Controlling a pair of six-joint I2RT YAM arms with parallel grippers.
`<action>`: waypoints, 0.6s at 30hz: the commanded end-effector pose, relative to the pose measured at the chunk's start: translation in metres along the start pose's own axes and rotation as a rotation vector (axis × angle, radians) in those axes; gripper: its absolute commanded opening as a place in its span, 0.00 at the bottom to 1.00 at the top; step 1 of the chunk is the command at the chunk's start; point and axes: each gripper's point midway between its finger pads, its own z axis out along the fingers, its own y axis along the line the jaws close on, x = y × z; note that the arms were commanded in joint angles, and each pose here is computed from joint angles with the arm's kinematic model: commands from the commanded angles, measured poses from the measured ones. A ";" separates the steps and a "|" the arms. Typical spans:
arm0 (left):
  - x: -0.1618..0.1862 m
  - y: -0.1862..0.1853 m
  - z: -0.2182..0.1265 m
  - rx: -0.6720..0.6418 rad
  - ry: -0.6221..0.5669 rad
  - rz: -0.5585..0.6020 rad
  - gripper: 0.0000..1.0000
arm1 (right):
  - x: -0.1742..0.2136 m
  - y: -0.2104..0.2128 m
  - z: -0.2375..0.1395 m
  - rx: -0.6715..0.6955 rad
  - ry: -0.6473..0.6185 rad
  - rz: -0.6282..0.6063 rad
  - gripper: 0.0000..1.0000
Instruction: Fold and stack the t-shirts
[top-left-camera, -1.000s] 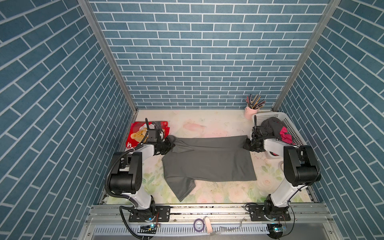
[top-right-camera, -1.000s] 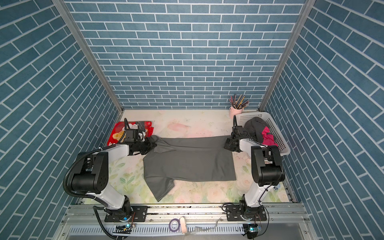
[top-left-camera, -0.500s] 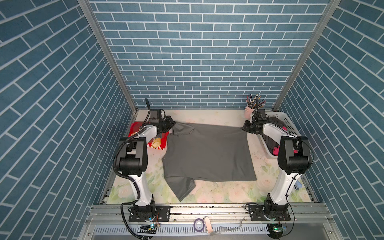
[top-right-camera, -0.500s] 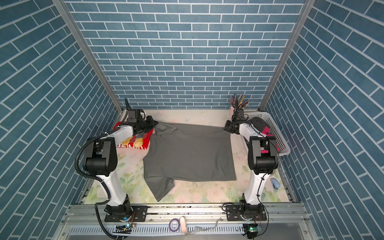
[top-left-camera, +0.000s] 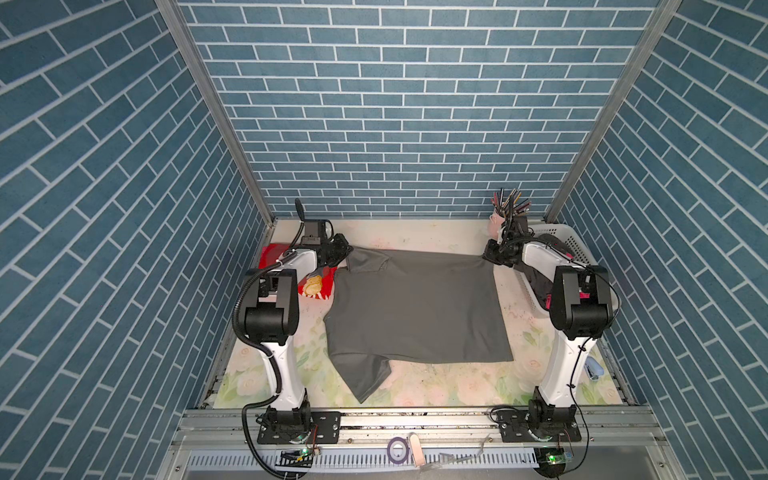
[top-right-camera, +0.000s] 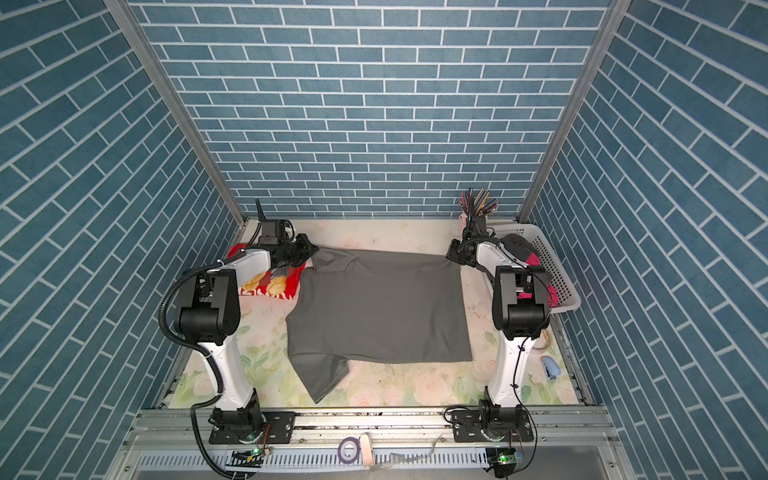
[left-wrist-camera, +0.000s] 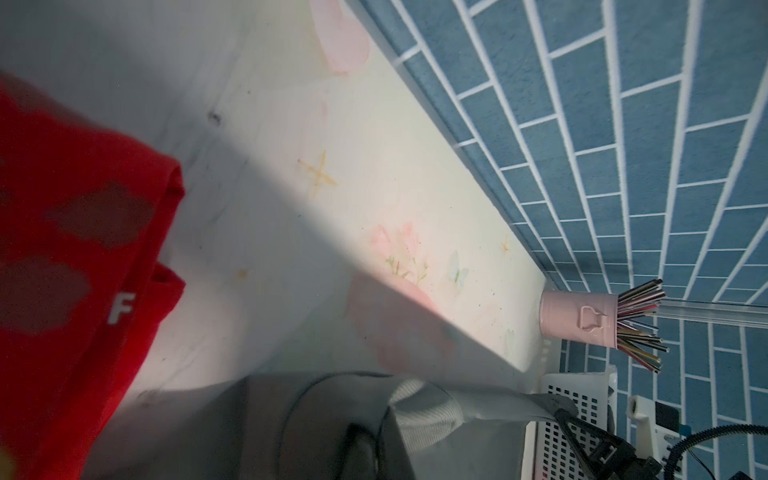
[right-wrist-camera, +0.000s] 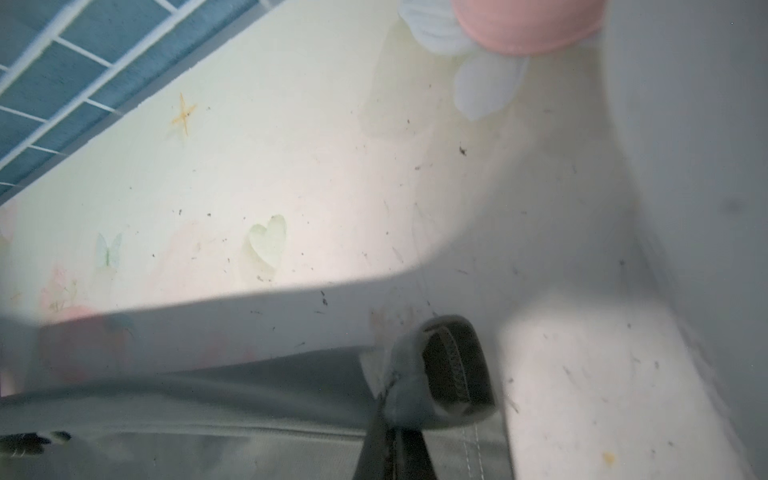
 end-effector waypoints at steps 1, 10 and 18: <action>0.000 -0.005 -0.014 0.007 -0.023 0.005 0.00 | 0.010 -0.001 -0.017 0.022 -0.003 -0.011 0.00; 0.011 0.003 -0.026 0.010 -0.014 -0.002 0.00 | 0.039 -0.012 -0.024 0.039 0.016 0.000 0.00; 0.020 0.011 -0.037 0.005 0.000 -0.002 0.00 | 0.056 -0.018 -0.025 0.048 0.032 0.010 0.00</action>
